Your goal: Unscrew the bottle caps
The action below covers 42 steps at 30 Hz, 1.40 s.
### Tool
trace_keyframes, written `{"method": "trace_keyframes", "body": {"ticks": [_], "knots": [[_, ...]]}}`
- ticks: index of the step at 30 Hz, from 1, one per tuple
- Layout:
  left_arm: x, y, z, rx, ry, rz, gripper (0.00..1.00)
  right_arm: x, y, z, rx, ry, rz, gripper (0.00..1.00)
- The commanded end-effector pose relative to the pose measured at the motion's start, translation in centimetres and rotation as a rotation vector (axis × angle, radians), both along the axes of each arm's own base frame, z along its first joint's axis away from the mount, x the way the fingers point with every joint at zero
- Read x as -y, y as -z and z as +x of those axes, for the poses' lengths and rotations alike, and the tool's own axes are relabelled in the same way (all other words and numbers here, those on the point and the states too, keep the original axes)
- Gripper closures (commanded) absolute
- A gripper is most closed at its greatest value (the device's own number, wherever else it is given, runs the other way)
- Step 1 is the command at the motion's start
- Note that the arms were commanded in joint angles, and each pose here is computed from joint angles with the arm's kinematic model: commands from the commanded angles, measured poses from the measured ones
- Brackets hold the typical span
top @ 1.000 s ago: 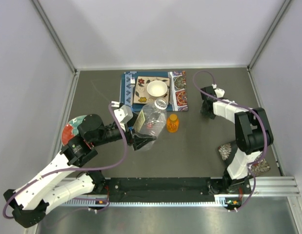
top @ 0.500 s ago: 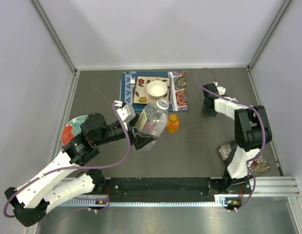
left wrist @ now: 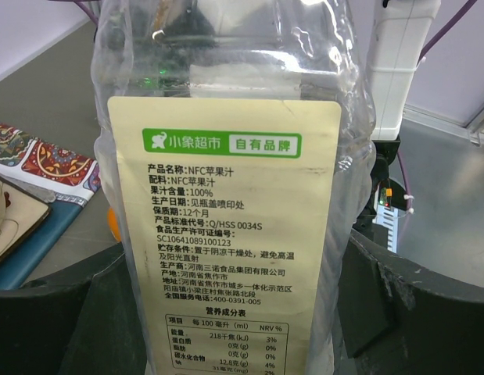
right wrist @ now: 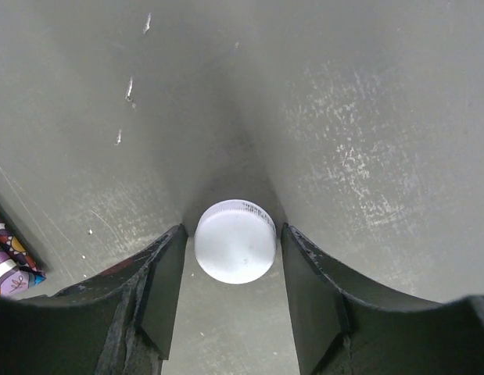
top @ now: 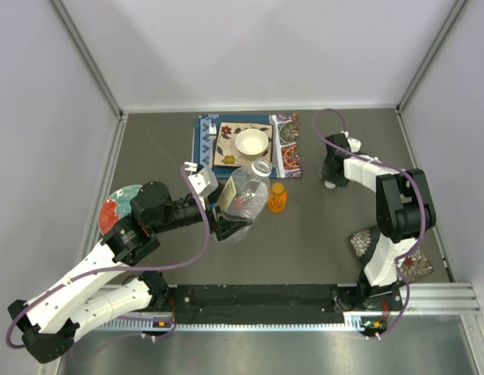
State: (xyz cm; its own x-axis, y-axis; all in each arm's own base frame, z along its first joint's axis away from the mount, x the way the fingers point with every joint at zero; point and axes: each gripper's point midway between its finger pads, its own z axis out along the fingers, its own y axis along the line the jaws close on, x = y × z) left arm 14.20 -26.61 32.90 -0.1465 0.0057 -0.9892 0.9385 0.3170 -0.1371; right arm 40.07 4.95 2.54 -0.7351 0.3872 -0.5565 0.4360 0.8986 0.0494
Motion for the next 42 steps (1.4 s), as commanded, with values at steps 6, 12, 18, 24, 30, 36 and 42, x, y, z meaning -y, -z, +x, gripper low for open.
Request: {"method": "trace_keyframes", "body": {"ticks": [6,12,18,24,30,36,42], "knots": [[0.0,-1.7,-0.2,0.042,0.011,-0.057,0.66,-0.3,0.1,-0.2,-0.001,-0.007,0.033,0.45],[0.1,-1.5,-0.2,0.04,0.011,-0.055,0.65,-0.1,-5.9,1.1,0.138,0.009,0.043,0.37],[0.2,-1.3,0.0,0.035,0.012,-0.046,0.65,-1.8,-19.1,1.9,0.415,-0.009,0.175,0.31],[1.1,-0.9,0.5,0.025,0.026,-0.02,0.65,-11.3,-35.8,-5.9,0.864,-0.475,0.566,0.24],[1.7,-0.3,0.9,0.013,0.034,0.004,0.65,-14.9,-42.5,-14.4,1.013,-0.773,0.764,0.03],[2.6,-0.4,1.2,-0.011,0.051,0.011,0.64,-18.4,-42.5,-18.2,0.944,-0.957,0.745,0.01],[3.3,-0.7,1.2,-0.012,0.062,0.014,0.64,-21.0,-40.8,-19.3,0.884,-1.021,0.725,0.01]]}}
